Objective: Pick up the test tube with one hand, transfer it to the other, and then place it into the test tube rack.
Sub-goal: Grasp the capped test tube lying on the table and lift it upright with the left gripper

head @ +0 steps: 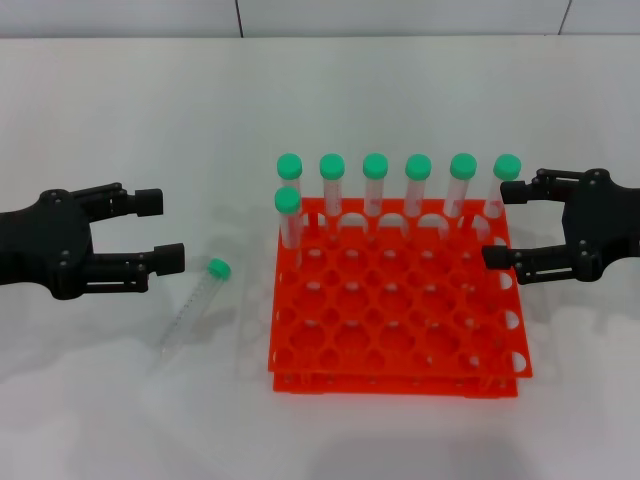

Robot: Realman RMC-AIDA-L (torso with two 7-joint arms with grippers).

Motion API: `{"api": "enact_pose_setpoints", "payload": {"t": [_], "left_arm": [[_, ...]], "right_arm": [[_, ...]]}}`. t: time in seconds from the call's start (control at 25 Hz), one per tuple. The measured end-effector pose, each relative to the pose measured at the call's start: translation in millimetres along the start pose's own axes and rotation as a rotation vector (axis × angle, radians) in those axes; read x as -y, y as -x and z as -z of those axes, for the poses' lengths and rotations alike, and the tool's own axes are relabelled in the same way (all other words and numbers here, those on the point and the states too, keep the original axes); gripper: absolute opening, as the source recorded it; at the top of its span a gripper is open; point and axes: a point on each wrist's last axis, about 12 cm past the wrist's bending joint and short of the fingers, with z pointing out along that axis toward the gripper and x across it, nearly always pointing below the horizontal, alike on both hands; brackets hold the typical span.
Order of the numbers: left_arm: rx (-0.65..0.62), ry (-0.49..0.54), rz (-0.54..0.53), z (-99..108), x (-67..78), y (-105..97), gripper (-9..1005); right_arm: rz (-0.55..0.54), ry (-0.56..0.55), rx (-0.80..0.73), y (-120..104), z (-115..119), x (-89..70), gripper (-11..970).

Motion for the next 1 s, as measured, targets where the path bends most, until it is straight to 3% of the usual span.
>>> {"api": "enact_pose_setpoints", "payload": {"t": [0.8,1.0], "left_arm": [[-0.024,0.0,-0.003,0,-4.0,6,889],[-0.198,0.015,0.125,-1,-17.2,16,890]], "right_arm": [[0.002,-0.003,0.013,2,-1,0.5,859],[0.004,-0.005,0.036,6,-1,0.7,858]]}}
